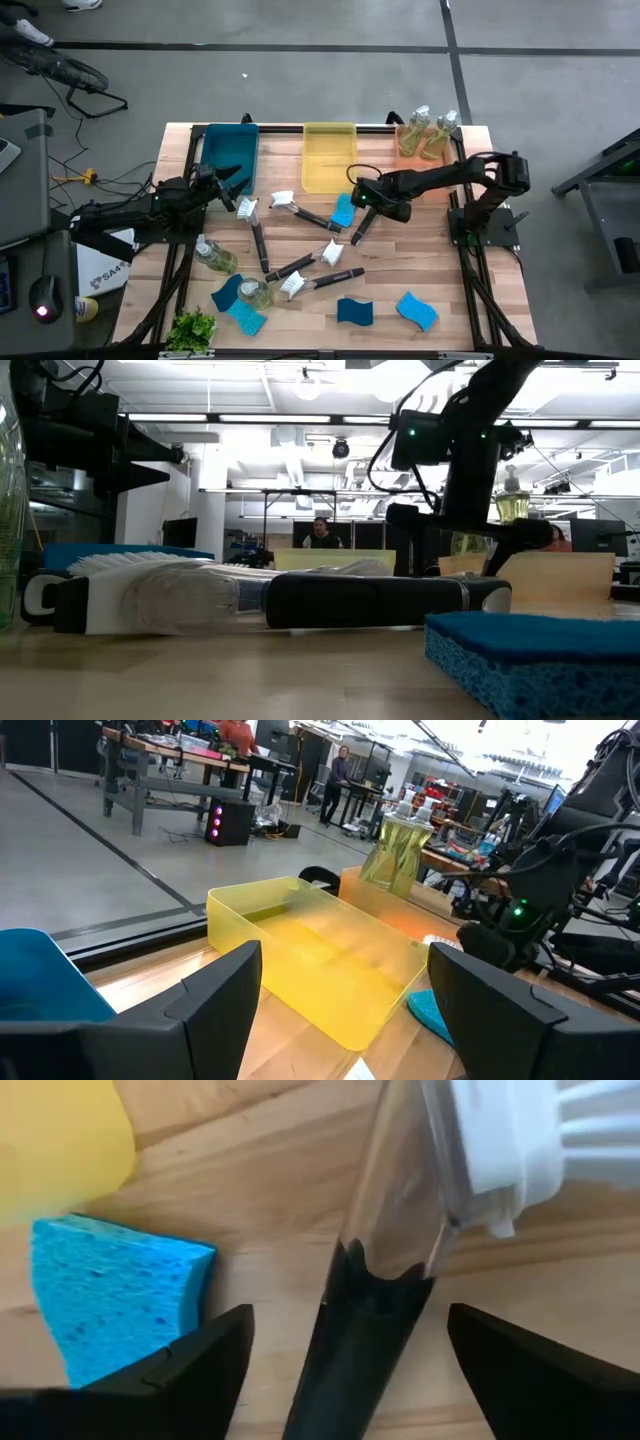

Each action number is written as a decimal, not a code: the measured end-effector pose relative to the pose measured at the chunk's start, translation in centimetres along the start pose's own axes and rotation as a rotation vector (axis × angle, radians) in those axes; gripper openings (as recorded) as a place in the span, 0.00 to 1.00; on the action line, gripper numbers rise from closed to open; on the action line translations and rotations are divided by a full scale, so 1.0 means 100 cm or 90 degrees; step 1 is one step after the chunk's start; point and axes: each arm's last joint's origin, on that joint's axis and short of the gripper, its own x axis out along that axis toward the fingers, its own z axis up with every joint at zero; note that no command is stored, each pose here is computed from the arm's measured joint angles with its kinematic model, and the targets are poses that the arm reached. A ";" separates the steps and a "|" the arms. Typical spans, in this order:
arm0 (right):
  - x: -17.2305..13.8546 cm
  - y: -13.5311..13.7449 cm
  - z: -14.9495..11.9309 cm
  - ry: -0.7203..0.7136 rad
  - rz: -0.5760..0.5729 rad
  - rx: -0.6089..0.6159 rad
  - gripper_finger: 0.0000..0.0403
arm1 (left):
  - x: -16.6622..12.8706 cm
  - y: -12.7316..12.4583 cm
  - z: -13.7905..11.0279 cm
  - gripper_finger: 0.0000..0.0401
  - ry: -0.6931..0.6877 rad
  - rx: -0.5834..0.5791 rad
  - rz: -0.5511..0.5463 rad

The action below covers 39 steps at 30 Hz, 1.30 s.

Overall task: Pick & Place Kitchen Sink Supplies
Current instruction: Put the black dishwashing brush into the yellow bin

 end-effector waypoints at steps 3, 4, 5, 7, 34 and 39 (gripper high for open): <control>0.001 0.000 -0.001 0.008 -0.003 -0.006 0.76 | 0.000 0.000 0.000 0.70 0.000 0.000 0.000; 0.001 0.000 -0.001 0.009 -0.003 -0.006 0.74 | 0.000 0.000 0.000 0.70 0.000 0.000 0.000; 0.001 0.000 -0.001 0.012 -0.003 -0.009 0.73 | 0.000 0.000 0.000 0.70 0.000 0.000 0.000; 0.001 0.000 -0.002 0.020 -0.004 -0.025 0.70 | 0.000 0.000 0.000 0.70 0.000 0.000 0.000; -0.002 -0.009 -0.040 0.123 -0.010 -0.226 0.26 | 0.000 0.000 0.000 0.70 0.000 0.000 0.000; -0.011 -0.009 -0.042 0.128 0.013 -0.270 0.25 | 0.000 0.000 0.000 0.70 0.000 0.000 0.000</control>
